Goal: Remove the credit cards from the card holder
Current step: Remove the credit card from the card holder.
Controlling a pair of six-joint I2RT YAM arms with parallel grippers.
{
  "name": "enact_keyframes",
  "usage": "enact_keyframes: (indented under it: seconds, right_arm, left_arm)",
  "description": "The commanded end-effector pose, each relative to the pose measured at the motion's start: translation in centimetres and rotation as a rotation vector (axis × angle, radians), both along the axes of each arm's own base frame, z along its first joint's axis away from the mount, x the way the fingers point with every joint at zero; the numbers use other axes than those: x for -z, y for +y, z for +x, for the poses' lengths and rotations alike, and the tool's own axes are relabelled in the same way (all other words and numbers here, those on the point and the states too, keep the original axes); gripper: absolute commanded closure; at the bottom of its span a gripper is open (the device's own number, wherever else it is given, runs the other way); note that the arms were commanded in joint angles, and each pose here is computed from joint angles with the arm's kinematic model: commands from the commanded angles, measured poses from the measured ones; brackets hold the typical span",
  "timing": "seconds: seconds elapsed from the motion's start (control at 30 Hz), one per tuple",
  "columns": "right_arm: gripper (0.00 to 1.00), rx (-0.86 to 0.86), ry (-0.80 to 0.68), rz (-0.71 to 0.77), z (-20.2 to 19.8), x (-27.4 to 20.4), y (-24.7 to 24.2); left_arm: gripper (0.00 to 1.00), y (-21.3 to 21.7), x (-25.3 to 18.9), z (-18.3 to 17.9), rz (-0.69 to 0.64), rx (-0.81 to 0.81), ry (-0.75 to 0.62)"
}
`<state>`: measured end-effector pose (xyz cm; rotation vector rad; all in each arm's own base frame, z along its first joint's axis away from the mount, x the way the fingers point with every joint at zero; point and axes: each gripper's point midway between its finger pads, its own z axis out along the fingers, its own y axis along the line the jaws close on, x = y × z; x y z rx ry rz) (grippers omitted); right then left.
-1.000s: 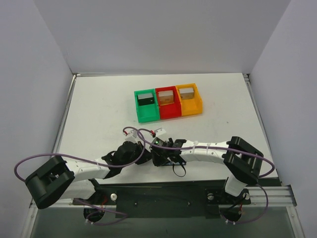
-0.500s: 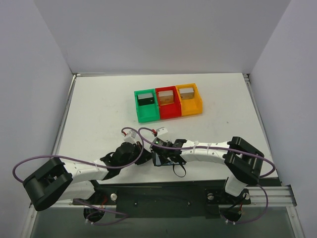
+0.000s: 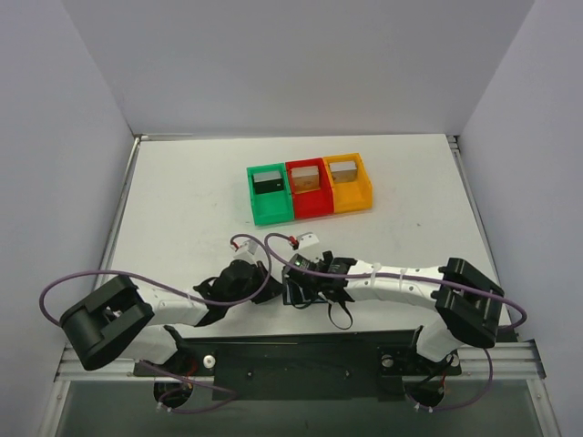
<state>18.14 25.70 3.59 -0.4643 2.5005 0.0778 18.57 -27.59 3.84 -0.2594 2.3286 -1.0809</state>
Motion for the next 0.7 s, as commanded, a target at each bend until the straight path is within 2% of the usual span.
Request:
enact_keyframes:
  seconds: [0.0,0.17,0.67]
  right_arm:
    - [0.27,0.0,-0.044,-0.007,0.6,-1.7,0.3]
    - [0.24,-0.017,-0.02,-0.018,0.6,-0.9,1.2]
    - [0.24,0.022,0.036,-0.048,0.3,1.8,1.3]
  left_arm:
    - [1.0,-1.9,-2.1,1.5,-0.065,0.011,-0.06]
    - [1.0,-1.9,-1.4,1.9,-0.047,0.0,-0.057]
    - [1.0,-0.5,0.8,2.1,0.061,-0.045,-0.012]
